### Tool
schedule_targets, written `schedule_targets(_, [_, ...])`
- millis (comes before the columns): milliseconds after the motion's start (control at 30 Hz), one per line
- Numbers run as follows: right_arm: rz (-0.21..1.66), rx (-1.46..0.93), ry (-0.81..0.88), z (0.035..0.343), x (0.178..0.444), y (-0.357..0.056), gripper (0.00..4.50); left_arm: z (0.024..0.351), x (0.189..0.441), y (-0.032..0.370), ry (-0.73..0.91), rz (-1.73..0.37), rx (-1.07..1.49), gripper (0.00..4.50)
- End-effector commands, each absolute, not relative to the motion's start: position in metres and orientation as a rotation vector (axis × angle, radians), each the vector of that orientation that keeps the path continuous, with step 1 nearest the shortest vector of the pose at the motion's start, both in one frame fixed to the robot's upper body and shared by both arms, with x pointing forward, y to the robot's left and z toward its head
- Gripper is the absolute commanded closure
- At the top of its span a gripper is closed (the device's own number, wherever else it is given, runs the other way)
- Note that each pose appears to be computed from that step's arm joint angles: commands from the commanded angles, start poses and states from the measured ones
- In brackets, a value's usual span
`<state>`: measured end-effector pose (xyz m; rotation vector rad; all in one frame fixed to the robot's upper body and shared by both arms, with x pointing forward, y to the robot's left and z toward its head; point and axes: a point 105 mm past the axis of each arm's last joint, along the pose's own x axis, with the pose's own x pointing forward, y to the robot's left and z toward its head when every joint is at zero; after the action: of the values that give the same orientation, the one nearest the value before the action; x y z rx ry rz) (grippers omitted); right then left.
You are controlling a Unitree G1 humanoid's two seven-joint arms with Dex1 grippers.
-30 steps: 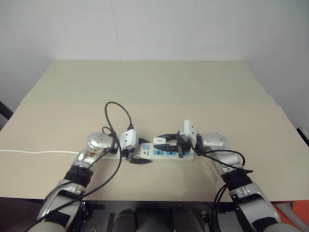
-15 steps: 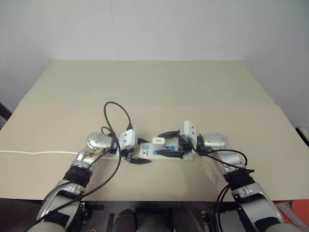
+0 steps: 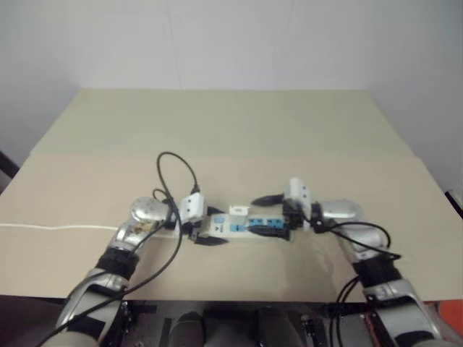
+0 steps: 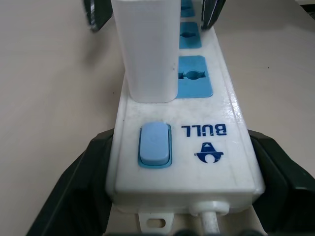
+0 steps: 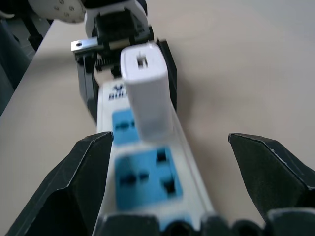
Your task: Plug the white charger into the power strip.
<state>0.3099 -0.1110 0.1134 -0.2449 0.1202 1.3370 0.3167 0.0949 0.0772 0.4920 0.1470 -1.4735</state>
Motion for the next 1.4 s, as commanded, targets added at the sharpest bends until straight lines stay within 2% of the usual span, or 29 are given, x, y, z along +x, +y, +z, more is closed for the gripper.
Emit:
schedule_targets(33, [1.340,-0.250,0.054,0.137,0.302,-0.118,0.00,0.090,0.321,0.091,0.092,-1.474,0.504,0.03])
schedule_targets(200, [1.292,-0.262,0.045,0.148,0.298,-0.135,0.00,0.110,0.319,0.091,0.007,-1.481,0.523,0.03])
schedule_targets(467, [1.196,-0.302,0.072,0.163,0.290,-0.178,0.00,0.148,0.296,0.139,0.026,-1.457,0.576,0.03])
schedule_targets(700, [1.005,-0.353,0.183,0.156,0.277,-0.219,0.00,0.168,0.284,0.191,0.084,-1.197,0.594,0.03])
schedule_targets(833, [0.883,-0.402,0.213,0.155,0.276,-0.239,0.00,0.167,0.276,0.211,0.135,-1.070,0.548,0.03])
schedule_targets(967, [0.806,-0.404,0.223,0.156,0.279,-0.247,0.00,0.158,0.268,0.215,0.174,-1.034,0.537,0.03])
schedule_targets(1400, [0.779,-0.438,0.238,0.154,0.280,-0.247,0.00,0.152,0.268,0.206,0.160,-1.021,0.497,0.03])
